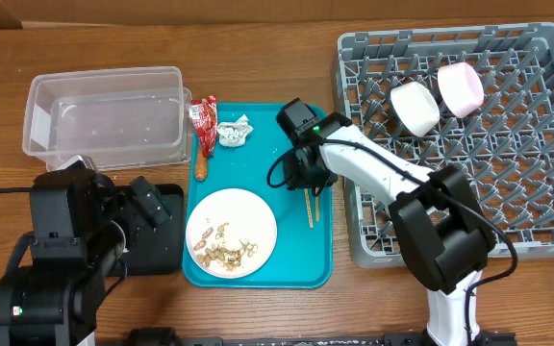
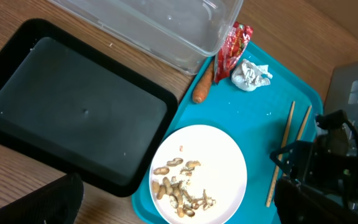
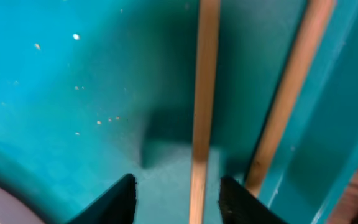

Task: Sort waste into correct bins and load items into the dishwasher
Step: 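Pinch one wooden chopstick on the tray with the right gripper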

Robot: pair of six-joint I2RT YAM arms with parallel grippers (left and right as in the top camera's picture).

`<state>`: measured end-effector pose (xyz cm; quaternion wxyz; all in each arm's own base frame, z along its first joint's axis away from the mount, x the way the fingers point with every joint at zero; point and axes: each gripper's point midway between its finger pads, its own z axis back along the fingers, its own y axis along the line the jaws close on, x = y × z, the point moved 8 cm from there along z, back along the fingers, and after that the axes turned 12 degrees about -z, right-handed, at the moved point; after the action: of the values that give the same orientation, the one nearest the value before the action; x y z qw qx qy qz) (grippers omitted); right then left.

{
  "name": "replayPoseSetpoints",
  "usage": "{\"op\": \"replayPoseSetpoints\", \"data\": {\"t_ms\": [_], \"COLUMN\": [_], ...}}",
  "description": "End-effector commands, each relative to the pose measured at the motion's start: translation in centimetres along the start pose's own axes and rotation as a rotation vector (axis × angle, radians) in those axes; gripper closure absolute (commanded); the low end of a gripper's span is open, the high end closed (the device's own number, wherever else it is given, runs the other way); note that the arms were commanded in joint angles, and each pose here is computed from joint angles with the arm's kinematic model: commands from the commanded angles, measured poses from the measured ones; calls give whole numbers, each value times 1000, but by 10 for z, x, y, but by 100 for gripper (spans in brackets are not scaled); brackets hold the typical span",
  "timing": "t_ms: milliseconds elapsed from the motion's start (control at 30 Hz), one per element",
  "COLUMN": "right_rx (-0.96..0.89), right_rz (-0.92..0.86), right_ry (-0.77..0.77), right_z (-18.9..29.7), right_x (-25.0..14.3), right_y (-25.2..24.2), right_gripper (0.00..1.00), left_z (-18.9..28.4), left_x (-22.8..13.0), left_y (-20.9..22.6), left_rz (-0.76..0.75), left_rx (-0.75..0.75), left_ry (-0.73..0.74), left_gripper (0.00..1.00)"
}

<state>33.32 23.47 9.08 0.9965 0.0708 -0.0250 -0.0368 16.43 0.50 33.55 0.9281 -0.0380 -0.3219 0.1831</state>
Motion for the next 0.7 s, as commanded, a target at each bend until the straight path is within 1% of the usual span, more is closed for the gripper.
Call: {"op": "replayPoseSetpoints", "data": {"t_ms": [0,133,167,200,233,333,433,533,667], "right_rx": [-2,-9,-12,-9,-9,-14,-3,46,148], "right_rz": [0,-1,-2,-2,-3,-2,9,39,44], "right_ry": [12,25,32,40,45,43,11,-52,-193], "right_z": [-9,-19,-22,-23,-23,-13,13,55,123], "right_x": [1,1,0,-1,-1,0,5,11,18], "right_y": [0,0,-1,-1,-1,1,7,16,23], "right_gripper": [60,71,77,90,96,96,96,96,96], "left_z": [4,4,4,4,4,4,4,4,4], "left_x": [2,2,2,2,2,2,2,2,2], "left_y": [-2,-2,-2,-2,-2,-2,-2,-2,-2], "left_rz": [10,10,10,10,10,10,10,10,10], "left_rx": [-12,-12,-12,-12,-12,-12,-12,-12,-12], "left_ry": [-12,-13,-12,-13,-13,-13,-13,-12,-12], "left_gripper": [0,0,0,0,0,0,0,0,0]}}
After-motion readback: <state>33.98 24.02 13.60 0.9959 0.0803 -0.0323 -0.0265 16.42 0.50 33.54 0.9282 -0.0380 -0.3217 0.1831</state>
